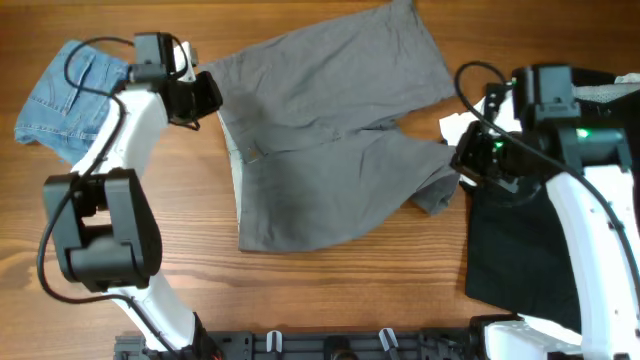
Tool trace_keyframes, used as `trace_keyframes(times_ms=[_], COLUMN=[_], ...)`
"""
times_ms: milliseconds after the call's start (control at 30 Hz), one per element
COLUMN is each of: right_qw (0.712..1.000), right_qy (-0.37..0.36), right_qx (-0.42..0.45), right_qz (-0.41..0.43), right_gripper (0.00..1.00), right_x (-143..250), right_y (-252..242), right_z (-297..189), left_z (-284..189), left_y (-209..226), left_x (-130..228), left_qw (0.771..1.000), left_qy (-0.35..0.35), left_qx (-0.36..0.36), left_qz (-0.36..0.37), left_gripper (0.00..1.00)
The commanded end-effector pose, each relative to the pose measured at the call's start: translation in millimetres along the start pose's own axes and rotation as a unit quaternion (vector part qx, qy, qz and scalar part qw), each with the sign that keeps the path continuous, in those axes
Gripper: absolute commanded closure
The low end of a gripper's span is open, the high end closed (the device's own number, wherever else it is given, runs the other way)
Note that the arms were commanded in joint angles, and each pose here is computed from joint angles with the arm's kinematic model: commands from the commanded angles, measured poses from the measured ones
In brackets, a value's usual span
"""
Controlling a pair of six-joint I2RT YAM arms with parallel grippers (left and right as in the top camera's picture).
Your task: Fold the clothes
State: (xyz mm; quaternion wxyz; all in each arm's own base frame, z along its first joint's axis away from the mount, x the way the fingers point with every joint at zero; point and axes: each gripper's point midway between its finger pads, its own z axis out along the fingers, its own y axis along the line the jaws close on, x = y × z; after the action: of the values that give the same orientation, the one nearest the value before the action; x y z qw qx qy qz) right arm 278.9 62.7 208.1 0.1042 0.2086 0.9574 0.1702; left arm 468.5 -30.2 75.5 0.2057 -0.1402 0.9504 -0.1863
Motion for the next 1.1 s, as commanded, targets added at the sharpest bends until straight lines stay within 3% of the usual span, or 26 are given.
trace_keyframes(times_ms=[0, 167, 367, 433, 500, 567, 867, 967, 1067], right_qw=[1.0, 1.0, 1.0, 1.0, 1.0, 1.0, 1.0, 1.0, 1.0], right_qy=[0.013, 0.01, 0.012, 0.012, 0.012, 0.012, 0.01, 0.006, 0.006], right_qx=[0.02, 0.021, 0.021, 0.022, 0.022, 0.022, 0.021, 0.018, 0.018], right_qz=[0.002, 0.0, -0.011, -0.012, -0.013, -0.016, -0.017, -0.018, -0.018], right_gripper=[0.96, 0.96, 0.96, 0.96, 0.96, 0.96, 0.96, 0.96, 0.96], right_x=[-0.5, -2.9, -2.2, -2.1, -2.0, -2.0, -3.0, -5.2, -5.2], right_y=[0.1, 0.2, 0.0, -0.2, -0.2, -0.2, 0.4, 1.7, 1.7], right_z=[11.8, 13.1, 13.0, 13.0, 13.0, 13.0, 13.0, 13.1, 13.1], left_z=[-35.2, -78.1, -100.5, -100.5, -94.5, -87.2, -52.6, -44.4, -39.1], left_y=[-3.9, 5.6, 13.8, 15.9, 15.8, 11.8, 34.6, 48.3, 57.9], left_x=[36.7, 127.9, 185.7, 208.6, 220.7, 235.0, 296.4, 292.1, 282.2], left_qw=[0.996, 0.959, 0.945, 0.948, 0.954, 0.952, 0.934, 0.941, 0.948], left_qy=[0.091, 0.273, 0.312, 0.301, 0.278, 0.274, 0.296, 0.268, 0.239], left_qx=[-0.019, -0.055, -0.061, -0.048, -0.032, -0.004, -0.037, -0.068, -0.091], left_qz=[-0.012, -0.057, -0.074, -0.091, -0.113, -0.134, -0.198, -0.196, -0.191], left_gripper=[0.78, 0.8, 0.75, 0.68, 0.48, 0.43, 0.47, 0.48, 0.57])
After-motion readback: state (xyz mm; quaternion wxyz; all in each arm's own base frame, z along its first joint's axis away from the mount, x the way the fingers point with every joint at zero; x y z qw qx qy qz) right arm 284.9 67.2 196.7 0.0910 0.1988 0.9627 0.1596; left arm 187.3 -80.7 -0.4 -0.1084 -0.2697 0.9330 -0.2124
